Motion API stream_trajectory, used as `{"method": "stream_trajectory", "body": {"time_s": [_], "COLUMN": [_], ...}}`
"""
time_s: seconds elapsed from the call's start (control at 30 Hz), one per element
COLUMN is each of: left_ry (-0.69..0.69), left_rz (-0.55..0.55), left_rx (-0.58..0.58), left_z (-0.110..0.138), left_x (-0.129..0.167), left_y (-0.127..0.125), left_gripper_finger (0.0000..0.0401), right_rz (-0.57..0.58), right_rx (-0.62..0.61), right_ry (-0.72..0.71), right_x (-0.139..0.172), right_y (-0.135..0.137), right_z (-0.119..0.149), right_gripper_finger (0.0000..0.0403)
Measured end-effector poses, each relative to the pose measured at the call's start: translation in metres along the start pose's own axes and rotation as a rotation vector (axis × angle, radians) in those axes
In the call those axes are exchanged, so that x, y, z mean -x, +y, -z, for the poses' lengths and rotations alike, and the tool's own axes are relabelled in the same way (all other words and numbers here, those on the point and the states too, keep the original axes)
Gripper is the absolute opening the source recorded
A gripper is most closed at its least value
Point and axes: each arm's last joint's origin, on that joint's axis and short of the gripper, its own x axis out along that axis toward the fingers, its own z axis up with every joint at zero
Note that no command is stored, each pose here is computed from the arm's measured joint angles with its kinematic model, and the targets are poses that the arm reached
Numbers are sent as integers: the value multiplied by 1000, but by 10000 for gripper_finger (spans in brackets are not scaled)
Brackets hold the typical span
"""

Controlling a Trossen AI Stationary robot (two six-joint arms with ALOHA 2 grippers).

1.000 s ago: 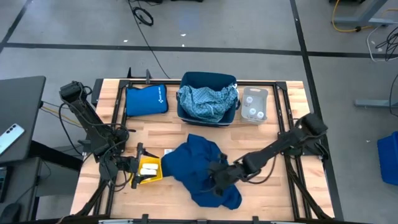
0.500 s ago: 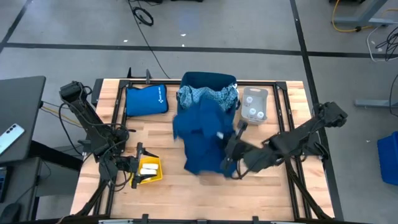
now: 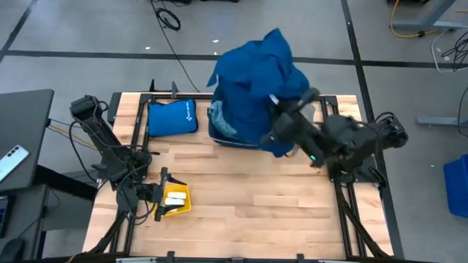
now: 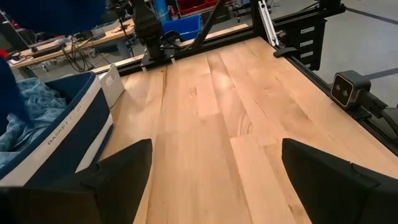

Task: Pick & Place Medicine items
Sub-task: Put the blue patient gown into the blue bin

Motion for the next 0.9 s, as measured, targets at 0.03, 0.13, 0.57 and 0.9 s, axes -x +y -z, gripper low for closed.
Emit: {"method": "stream_trajectory", "body": {"time_s": [0.03, 0.13, 0.57, 0.9], "left_ry": [0, 0, 10, 12], "left_rz": [0, 0, 4, 18], "left_rx": [0, 0, 0, 3], "left_z": [0, 0, 2, 2], "left_x": [0, 0, 0, 0], "left_y": [0, 0, 0, 0], "left_gripper_finger": [362, 362, 362, 362], "right_rz": [-3, -60, -316, -649], "right_rx": [17, -1, -197, -317], "right_ry": [11, 31, 421, 762], "right_x": [-8, -36, -138, -142], "right_y": [2, 13, 85, 164], "right_z": [5, 22, 186, 313], "right_gripper_finger": [15, 15, 15, 15]}}
